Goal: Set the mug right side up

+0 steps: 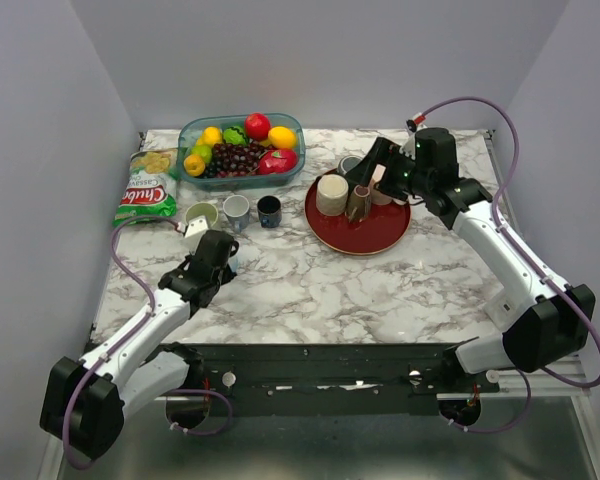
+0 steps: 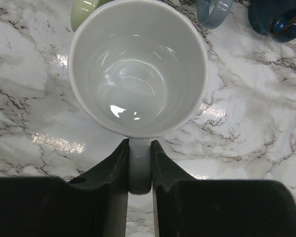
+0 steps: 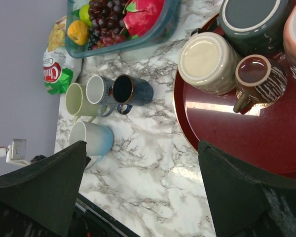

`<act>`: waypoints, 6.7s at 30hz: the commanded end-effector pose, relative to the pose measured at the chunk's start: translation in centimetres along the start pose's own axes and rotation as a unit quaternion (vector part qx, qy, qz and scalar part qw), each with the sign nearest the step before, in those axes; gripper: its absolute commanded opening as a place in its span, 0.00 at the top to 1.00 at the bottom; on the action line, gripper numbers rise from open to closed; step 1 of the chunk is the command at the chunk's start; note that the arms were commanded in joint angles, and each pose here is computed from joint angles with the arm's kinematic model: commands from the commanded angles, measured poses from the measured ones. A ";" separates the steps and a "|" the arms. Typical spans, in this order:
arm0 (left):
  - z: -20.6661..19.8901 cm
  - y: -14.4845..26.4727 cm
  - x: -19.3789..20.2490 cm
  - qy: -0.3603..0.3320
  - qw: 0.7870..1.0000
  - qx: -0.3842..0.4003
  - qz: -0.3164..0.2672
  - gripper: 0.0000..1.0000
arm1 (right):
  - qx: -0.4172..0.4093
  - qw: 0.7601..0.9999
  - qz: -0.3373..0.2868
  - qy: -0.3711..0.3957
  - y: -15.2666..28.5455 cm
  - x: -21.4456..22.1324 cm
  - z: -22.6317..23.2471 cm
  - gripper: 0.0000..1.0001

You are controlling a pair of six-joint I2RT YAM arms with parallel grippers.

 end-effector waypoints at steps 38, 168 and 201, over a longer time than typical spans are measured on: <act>-9.9 7.6 -12.7 -0.111 0.957 0.251 -0.088 0.01 | 0.192 0.975 0.069 0.089 -8.5 3.2 -6.4 0.18; -20.0 13.4 -19.7 0.121 0.758 0.628 -0.129 0.46 | -0.396 0.909 0.020 -0.131 0.4 -4.5 11.3 0.99; -18.9 10.1 -18.9 0.027 0.868 0.482 -0.120 1.00 | -0.235 0.970 0.006 -0.061 0.2 -1.6 7.4 0.21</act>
Point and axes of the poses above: each gripper's point midway between its finger pads, its own y axis back along the fingers, its own z axis along the line the jaws close on, x = y × z, the point moved 10 cm from there along y, back along the fingers, and after that the axes turned 2 degrees about y, right-handed, at the moved point
